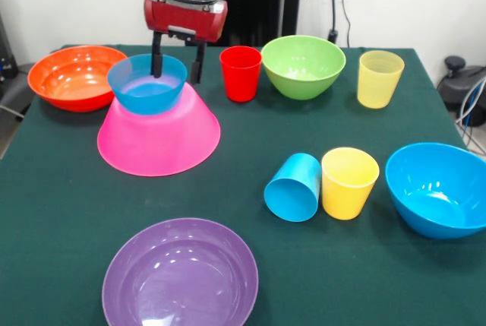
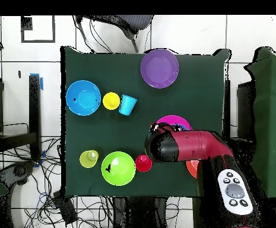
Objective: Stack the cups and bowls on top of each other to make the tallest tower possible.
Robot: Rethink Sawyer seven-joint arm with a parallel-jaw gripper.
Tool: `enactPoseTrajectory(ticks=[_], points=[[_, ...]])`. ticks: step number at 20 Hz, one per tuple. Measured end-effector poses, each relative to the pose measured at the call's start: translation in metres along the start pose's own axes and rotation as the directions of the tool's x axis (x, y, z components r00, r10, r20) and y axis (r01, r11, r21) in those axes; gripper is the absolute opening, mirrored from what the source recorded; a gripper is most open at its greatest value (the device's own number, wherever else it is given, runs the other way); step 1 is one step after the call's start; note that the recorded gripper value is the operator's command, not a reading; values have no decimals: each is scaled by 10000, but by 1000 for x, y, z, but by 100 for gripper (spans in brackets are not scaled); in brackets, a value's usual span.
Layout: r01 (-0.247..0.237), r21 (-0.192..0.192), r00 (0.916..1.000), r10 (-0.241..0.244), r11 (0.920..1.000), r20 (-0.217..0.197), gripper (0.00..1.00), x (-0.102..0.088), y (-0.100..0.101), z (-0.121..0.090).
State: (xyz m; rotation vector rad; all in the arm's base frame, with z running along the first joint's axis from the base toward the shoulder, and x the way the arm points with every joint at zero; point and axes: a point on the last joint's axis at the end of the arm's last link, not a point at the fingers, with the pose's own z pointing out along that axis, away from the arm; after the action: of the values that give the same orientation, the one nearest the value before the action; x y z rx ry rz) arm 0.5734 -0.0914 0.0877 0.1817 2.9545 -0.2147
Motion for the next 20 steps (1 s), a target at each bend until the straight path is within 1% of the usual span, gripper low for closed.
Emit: enactPoseTrajectory(ticks=[2, 6, 11, 12, 20], points=[[-160, -28, 9999, 160, 9999, -52, 100, -3, -3, -4], [-299, -57, 9995, 299, 9995, -112, 100, -7, -4, -9], [-286, -152, 9996, 285, 9995, -17, 100, -13, 1, -14], [-287, -202, 9996, 288, 9994, 38, 100, -17, 4, -16], [-306, -280, 9994, 311, 9991, 182, 100, -27, 12, -18]])
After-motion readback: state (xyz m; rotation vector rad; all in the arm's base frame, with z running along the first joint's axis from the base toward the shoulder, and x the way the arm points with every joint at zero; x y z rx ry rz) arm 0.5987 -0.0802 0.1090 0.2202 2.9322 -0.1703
